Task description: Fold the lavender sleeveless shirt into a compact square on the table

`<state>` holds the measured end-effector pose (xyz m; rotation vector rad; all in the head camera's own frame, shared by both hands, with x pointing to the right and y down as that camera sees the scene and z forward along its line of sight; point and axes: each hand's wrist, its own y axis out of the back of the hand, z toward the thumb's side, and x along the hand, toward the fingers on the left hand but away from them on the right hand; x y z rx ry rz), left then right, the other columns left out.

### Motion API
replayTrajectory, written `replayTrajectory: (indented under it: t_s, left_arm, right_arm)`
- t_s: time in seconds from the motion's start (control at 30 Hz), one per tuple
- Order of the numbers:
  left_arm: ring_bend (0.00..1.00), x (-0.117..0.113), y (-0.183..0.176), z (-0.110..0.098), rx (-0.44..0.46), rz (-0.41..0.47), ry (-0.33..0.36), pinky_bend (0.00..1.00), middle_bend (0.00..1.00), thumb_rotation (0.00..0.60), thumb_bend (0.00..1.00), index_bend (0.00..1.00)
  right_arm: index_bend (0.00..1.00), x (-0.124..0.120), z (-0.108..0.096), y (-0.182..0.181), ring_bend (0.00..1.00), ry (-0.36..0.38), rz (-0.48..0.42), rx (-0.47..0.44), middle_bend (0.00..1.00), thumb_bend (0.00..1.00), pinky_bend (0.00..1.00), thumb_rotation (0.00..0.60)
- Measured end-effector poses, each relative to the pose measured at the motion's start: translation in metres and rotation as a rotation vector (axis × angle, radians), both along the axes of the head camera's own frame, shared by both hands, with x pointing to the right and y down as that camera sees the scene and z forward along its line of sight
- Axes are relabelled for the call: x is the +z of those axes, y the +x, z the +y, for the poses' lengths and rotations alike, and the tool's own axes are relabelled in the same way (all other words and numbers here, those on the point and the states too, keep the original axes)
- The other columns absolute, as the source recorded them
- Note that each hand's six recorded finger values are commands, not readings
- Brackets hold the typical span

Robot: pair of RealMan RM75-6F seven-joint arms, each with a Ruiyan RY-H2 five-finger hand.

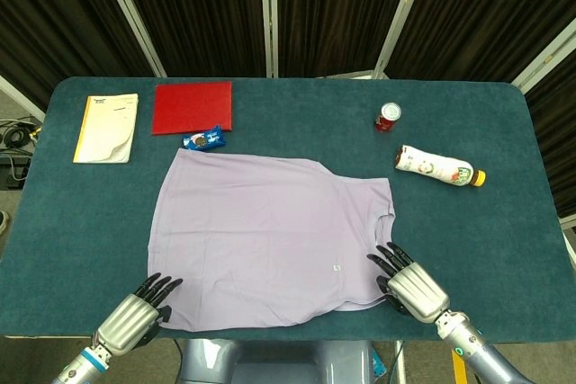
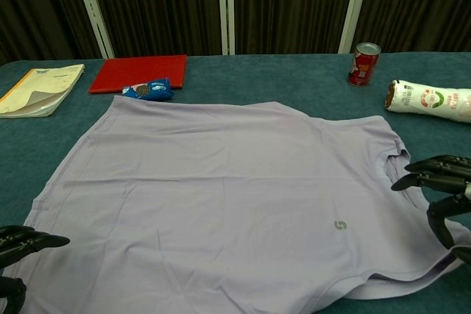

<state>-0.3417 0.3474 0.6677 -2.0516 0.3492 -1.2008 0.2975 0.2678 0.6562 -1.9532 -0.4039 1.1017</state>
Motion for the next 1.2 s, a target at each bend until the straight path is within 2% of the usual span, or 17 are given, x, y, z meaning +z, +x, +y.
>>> replayTrajectory:
  t_s: [0.2,0.5,0.7,1.0,1.2]
  left_arm:
    - [0.0,-0.002,0.0,-0.002,-0.013,0.008,0.004,0.0,0.0,0.6,0.53,0.68]
    - [0.0,-0.013,-0.004,-0.001,-0.02,0.027,-0.019,0.0,0.0,0.6,0.53,0.69]
    - [0.0,-0.029,-0.009,0.0,-0.014,0.048,-0.031,0.0,0.0,0.6,0.53,0.69]
    - [0.0,-0.047,-0.021,0.009,-0.004,0.05,-0.05,0.0,0.0,0.6,0.53,0.69]
    - [0.0,-0.06,-0.03,0.018,-0.009,0.045,-0.069,0.0,0.0,0.6,0.53,0.69]
  right_arm:
    - [0.66,0.0,0.0,0.0,0.0,-0.003,-0.001,0.001,0.13,0.47,0.0,0.6]
    - [0.67,-0.002,-0.001,0.001,0.0,-0.043,-0.02,0.008,0.13,0.48,0.0,0.6]
    - [0.68,-0.009,-0.003,0.007,0.0,-0.088,-0.023,-0.007,0.14,0.48,0.0,0.6]
    - [0.69,-0.021,0.011,0.016,0.0,-0.148,0.004,-0.094,0.15,0.49,0.0,0.6]
    - [0.69,-0.032,0.029,0.01,0.0,-0.19,-0.027,-0.158,0.16,0.49,0.0,0.6]
